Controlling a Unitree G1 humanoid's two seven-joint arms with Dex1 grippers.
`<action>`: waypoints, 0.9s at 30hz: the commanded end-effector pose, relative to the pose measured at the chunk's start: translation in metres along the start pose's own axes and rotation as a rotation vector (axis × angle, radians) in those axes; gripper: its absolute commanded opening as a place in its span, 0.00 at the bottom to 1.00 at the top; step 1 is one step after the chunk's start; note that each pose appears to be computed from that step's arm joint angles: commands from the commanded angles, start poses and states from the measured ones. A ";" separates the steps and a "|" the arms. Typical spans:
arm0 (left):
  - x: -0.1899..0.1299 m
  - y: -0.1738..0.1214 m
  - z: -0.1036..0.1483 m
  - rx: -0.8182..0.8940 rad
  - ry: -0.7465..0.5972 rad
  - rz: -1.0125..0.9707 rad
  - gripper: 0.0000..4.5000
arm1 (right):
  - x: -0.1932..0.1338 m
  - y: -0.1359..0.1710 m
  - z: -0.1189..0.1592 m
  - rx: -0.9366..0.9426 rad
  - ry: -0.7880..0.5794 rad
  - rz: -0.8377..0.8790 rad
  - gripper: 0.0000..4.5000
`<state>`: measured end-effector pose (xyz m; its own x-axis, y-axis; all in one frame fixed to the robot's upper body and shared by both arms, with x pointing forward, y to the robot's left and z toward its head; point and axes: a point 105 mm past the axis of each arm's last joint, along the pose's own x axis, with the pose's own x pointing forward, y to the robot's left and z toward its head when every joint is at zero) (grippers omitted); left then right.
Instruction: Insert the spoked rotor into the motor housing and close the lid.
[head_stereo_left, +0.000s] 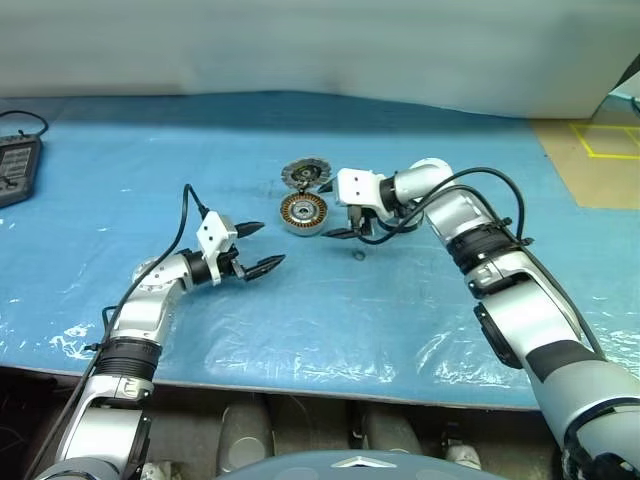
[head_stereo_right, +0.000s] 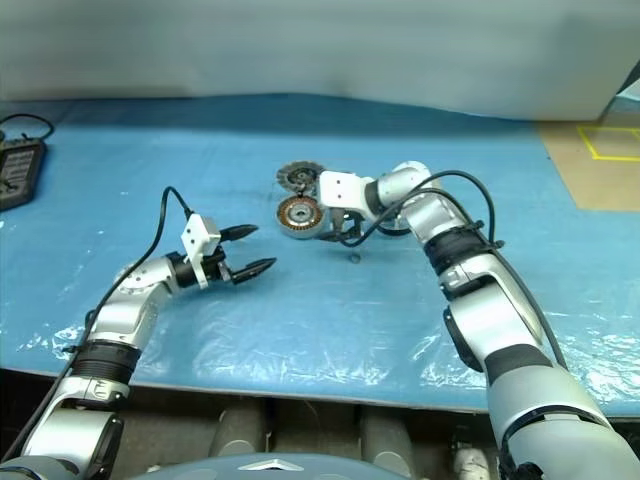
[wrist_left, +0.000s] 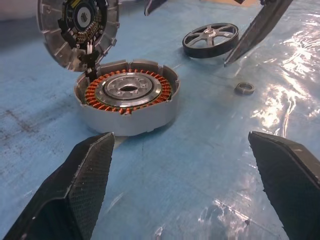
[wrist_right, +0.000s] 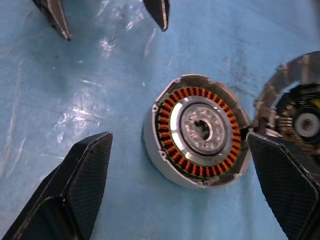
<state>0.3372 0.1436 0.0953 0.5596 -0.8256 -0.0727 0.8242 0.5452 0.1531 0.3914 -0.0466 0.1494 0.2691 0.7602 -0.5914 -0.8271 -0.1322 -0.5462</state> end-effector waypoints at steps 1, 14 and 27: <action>-0.005 0.003 0.009 0.040 -0.022 0.018 0.99 | 0.005 -0.011 0.010 -0.096 0.041 0.028 1.00; -0.011 0.004 0.006 0.035 -0.017 0.047 0.99 | 0.030 -0.017 0.014 -0.197 0.153 0.063 1.00; -0.020 -0.001 0.002 0.025 -0.011 0.082 0.99 | 0.050 -0.010 0.014 -0.214 0.209 0.088 1.00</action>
<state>0.3257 0.1539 0.0867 0.6085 -0.7893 -0.0816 0.7904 0.5938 0.1506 0.4035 -0.0043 0.1219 0.2959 0.5935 -0.7484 -0.7603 -0.3280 -0.5607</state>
